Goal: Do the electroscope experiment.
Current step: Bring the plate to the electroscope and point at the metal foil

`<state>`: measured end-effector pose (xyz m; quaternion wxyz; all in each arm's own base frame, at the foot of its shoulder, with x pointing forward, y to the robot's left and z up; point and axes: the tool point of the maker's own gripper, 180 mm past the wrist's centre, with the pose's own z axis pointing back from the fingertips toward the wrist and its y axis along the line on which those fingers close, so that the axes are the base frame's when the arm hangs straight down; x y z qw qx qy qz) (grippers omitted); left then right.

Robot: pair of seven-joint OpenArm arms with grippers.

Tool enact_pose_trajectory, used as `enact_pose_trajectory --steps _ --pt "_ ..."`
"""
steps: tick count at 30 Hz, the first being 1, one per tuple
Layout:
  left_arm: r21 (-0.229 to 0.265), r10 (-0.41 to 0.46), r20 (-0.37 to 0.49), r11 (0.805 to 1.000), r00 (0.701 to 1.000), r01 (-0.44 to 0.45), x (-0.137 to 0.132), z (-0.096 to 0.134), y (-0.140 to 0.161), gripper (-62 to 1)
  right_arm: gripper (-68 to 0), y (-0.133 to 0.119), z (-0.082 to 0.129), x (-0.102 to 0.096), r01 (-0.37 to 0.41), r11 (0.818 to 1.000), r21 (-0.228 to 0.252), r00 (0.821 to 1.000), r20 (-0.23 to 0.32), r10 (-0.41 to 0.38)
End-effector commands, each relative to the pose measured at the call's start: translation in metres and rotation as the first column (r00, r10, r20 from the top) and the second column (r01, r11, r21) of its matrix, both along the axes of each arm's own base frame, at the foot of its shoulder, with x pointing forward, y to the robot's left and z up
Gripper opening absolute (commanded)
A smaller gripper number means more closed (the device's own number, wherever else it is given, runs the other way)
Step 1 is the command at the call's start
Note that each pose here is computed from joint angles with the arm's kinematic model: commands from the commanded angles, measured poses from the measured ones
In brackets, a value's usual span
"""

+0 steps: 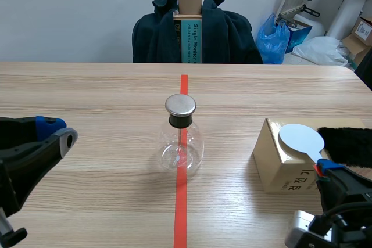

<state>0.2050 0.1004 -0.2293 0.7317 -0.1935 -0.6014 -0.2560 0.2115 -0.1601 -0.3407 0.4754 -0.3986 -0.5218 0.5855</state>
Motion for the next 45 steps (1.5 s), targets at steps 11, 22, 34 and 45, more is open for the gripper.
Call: enact_pose_trajectory --steps 11,22,34,45 --pt "0.053 -0.016 0.027 0.998 1.0 0.015 0.002 0.004 0.0 -57.7 -66.9 -0.01 0.004 0.004 -0.018 0.999 -0.035 1.0 -0.014 0.018" --pt "0.116 0.01 0.05 0.993 0.999 -0.016 0.007 0.006 0.017 -56.8 -66.9 -0.033 0.087 0.028 0.041 0.997 -0.072 0.976 0.216 -0.024" --pt "0.148 -0.017 0.012 0.989 1.0 0.015 -0.007 -0.006 0.022 -56.8 -66.9 -0.024 0.191 0.045 0.014 0.999 0.048 0.875 0.484 -0.036" --pt "0.124 -0.036 -0.033 0.992 0.999 0.04 0.004 -0.047 0.056 -56.8 -66.9 -0.025 0.222 0.079 0.01 0.994 0.107 0.853 0.518 -0.064"
